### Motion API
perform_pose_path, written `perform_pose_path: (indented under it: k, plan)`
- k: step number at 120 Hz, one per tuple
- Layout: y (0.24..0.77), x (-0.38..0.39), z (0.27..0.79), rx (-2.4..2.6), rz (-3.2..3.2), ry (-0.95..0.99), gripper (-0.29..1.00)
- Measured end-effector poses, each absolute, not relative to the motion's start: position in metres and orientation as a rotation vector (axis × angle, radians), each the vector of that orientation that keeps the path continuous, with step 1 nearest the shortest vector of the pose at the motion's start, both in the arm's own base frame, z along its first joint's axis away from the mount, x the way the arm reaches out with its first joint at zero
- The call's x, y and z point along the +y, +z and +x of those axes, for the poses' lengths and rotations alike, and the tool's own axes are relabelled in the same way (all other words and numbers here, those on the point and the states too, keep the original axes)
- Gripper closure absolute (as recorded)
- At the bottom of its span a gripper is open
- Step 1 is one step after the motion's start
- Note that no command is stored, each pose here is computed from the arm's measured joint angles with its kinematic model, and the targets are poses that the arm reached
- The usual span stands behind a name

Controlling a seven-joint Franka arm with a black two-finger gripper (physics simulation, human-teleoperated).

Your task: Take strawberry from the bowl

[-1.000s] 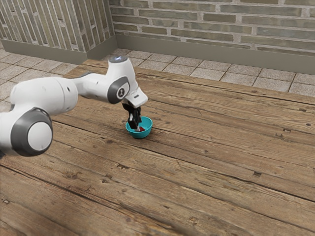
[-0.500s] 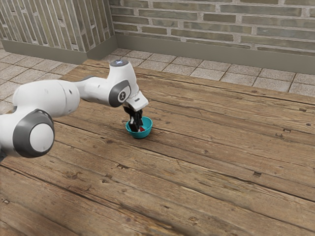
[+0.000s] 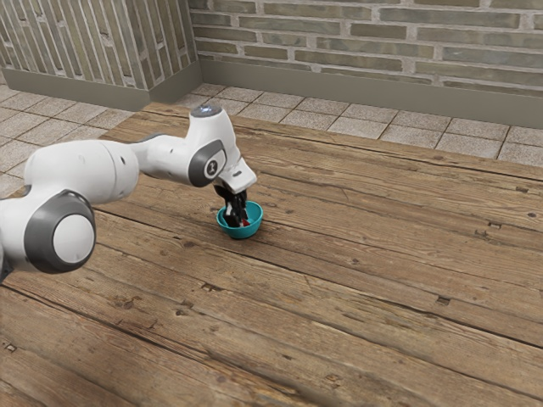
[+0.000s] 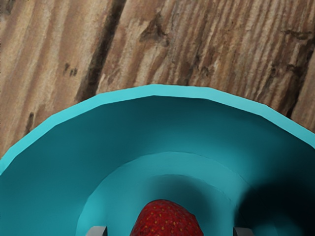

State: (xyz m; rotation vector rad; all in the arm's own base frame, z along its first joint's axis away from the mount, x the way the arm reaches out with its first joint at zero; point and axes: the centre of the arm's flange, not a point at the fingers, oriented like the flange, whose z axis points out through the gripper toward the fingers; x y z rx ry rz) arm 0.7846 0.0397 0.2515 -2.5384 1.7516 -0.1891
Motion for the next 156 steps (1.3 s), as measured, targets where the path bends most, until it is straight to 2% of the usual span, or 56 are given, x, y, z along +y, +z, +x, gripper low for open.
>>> perform_pose_path:
  k: [35,53,72,86,101,117,131,137,141,147,152,156]
  plan:
    - [0.259,0.038,0.783,1.752,-2.536,-0.197,0.59]
    - [0.304,0.031,0.774,1.751,-2.516,-0.222,0.60]
    - [0.338,-0.068,0.768,1.908,-2.438,-0.309,0.60]
    - [0.336,-0.130,0.763,2.005,-2.394,-0.343,0.60]
    - [0.323,-0.155,0.760,2.037,-2.390,-0.340,0.59]
    - [0.316,-0.158,0.759,2.033,-2.407,-0.336,0.33]
    - [0.324,-0.153,0.758,2.005,-2.426,-0.331,0.19]
    - [0.349,-0.133,0.751,1.923,-2.488,-0.278,0.15]
    - [0.376,-0.096,0.724,1.808,-2.567,-0.171,0.13]
    - [0.465,-0.024,0.676,1.514,-2.648,-0.092,0.10]
    - [0.557,0.026,0.636,1.265,-2.695,-0.151,0.08]
    - [0.598,0.052,0.611,1.126,-2.743,-0.182,0.07]
